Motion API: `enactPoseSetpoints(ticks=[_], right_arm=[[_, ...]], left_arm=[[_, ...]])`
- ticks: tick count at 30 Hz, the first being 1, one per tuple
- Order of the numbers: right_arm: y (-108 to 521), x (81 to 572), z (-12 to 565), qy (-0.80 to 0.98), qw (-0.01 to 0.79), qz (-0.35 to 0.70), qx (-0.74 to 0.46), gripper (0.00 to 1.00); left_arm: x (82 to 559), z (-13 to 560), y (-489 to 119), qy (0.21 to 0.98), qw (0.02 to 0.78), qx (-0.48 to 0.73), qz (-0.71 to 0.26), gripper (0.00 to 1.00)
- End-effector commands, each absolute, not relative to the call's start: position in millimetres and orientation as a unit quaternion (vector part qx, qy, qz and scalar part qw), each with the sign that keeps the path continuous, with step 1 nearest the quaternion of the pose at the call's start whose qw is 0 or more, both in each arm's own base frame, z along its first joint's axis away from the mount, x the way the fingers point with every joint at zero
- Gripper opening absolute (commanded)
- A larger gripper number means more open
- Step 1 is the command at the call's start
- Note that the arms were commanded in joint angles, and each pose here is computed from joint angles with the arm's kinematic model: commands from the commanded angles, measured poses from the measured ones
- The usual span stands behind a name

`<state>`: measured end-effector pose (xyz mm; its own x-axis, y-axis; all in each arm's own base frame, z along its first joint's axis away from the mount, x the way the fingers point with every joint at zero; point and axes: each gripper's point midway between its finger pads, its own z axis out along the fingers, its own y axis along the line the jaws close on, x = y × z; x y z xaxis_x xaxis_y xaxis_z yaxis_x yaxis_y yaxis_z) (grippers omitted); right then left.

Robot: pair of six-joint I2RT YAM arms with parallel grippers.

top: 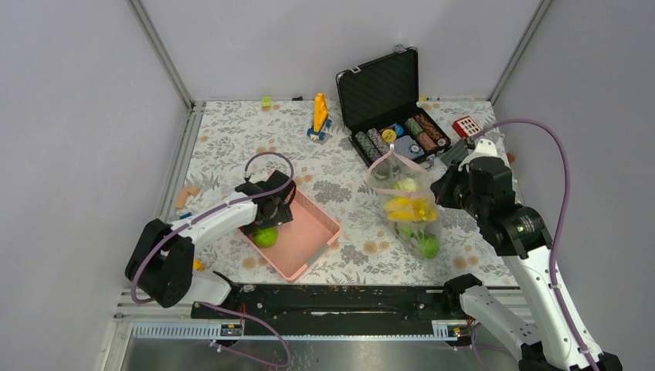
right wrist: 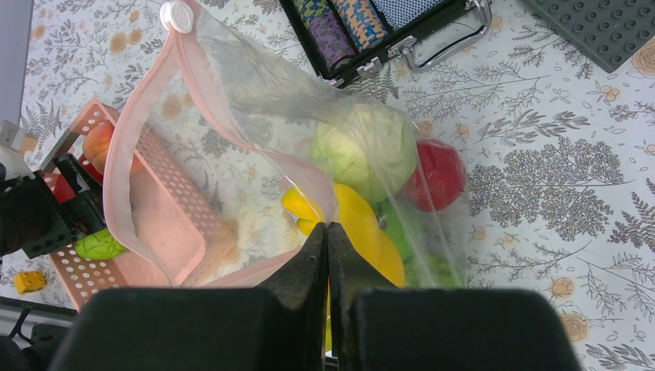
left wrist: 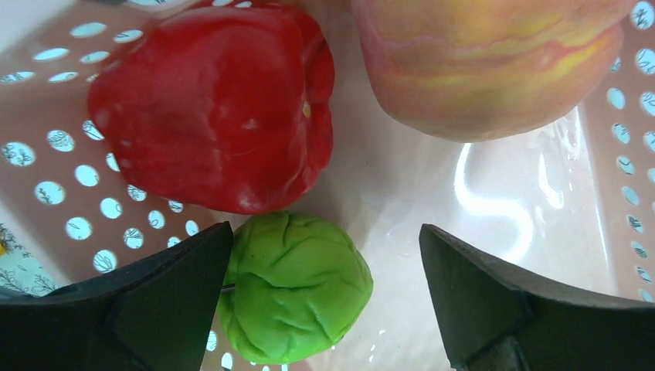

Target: Place the food in the zip-top bag and seal the zipper

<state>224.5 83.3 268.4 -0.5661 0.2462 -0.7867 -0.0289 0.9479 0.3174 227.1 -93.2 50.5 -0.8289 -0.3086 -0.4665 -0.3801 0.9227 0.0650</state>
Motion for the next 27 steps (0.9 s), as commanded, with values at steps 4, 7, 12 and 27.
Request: enactPoseSetpoints(ticks=[4, 7, 12, 27], right_arm=[[78, 230, 276, 0.865, 0.479, 0.135, 0.066, 0.01], [76, 229, 276, 0.864, 0.480, 0.132, 0.068, 0.01], [73, 230, 276, 0.864, 0.483, 0.124, 0.073, 0.01], [69, 231, 277, 0.862, 0.488, 0.114, 0.077, 0.01]], left_arm=[[221, 36, -107, 0.962, 0.196, -0.181, 0.051, 0.90], [212, 32, -107, 0.966, 0.179, -0.181, 0.050, 0.87], [203, 30, -112, 0.972, 0.160, -0.169, 0.039, 0.84], [189, 36, -134, 0.986, 0.130, -0.105, 0.028, 0.59]])
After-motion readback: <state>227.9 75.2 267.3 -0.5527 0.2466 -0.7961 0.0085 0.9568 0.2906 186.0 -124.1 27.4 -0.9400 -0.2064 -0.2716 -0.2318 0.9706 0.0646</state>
